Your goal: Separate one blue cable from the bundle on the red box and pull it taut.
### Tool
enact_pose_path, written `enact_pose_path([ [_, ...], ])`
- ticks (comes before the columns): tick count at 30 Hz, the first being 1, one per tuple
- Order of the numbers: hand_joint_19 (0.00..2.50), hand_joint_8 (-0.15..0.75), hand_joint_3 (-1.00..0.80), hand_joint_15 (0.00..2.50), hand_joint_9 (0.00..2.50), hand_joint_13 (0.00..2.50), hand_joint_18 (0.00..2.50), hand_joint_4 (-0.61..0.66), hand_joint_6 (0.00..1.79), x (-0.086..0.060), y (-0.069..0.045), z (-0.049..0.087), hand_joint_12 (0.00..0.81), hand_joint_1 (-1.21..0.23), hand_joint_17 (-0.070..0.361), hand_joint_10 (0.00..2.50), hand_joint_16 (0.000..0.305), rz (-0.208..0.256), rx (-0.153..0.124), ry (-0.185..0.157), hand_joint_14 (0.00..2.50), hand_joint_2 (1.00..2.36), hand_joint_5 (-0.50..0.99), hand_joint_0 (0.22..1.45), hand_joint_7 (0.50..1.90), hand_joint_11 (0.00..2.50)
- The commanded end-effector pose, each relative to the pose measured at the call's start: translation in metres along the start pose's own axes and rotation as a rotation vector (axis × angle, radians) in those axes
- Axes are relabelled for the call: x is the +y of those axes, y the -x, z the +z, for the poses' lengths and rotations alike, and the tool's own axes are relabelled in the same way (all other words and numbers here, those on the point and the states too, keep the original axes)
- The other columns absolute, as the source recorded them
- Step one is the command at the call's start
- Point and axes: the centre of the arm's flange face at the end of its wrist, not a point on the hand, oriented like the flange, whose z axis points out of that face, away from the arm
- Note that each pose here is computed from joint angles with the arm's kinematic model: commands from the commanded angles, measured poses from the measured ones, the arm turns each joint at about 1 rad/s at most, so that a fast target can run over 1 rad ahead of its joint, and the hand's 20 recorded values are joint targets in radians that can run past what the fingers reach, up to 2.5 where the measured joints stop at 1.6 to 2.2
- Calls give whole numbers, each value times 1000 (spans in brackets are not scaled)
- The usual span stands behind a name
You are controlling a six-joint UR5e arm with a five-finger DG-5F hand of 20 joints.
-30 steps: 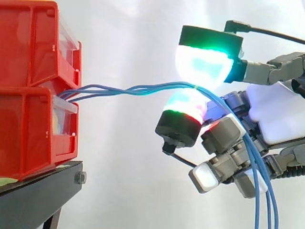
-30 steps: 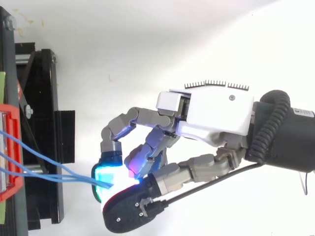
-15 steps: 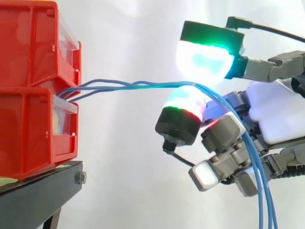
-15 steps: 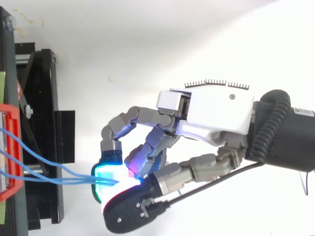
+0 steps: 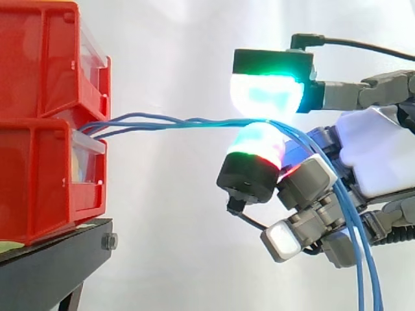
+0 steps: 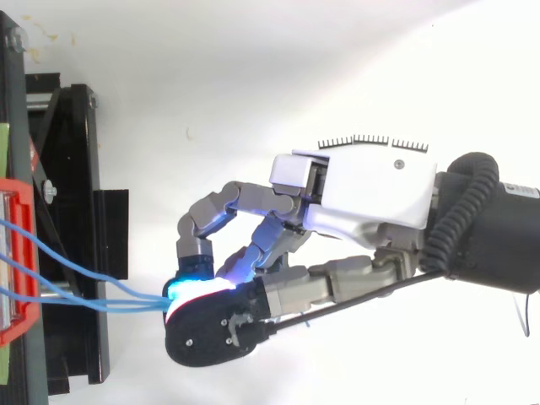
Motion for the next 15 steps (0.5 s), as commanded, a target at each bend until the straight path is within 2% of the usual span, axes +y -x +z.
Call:
enact_pose_path([
  [1,747,389,-174,622,1067,965,1035,118,861,-1,0,0,432,-714,127,17,57,-1,-1,-4,16,1013,-157,596,1135,1054],
  [7,748,336,-157,631,998,921,974,8,879,0,0,0,389,-814,108,18,48,0,-1,-3,19,1019,-176,635,1100,1080],
  [11,718,324,-176,622,982,905,965,-109,893,0,0,0,375,-895,104,19,46,0,-1,-3,19,1023,-188,699,1177,1080],
  [12,698,315,-202,624,975,898,950,-143,902,1,-1,-1,371,-907,102,19,45,0,1,-1,19,1021,-196,725,1166,1083],
  [15,684,303,-358,611,962,878,908,-125,903,2,0,-1,360,-926,99,19,44,0,0,0,17,1011,-198,787,1170,1075],
])
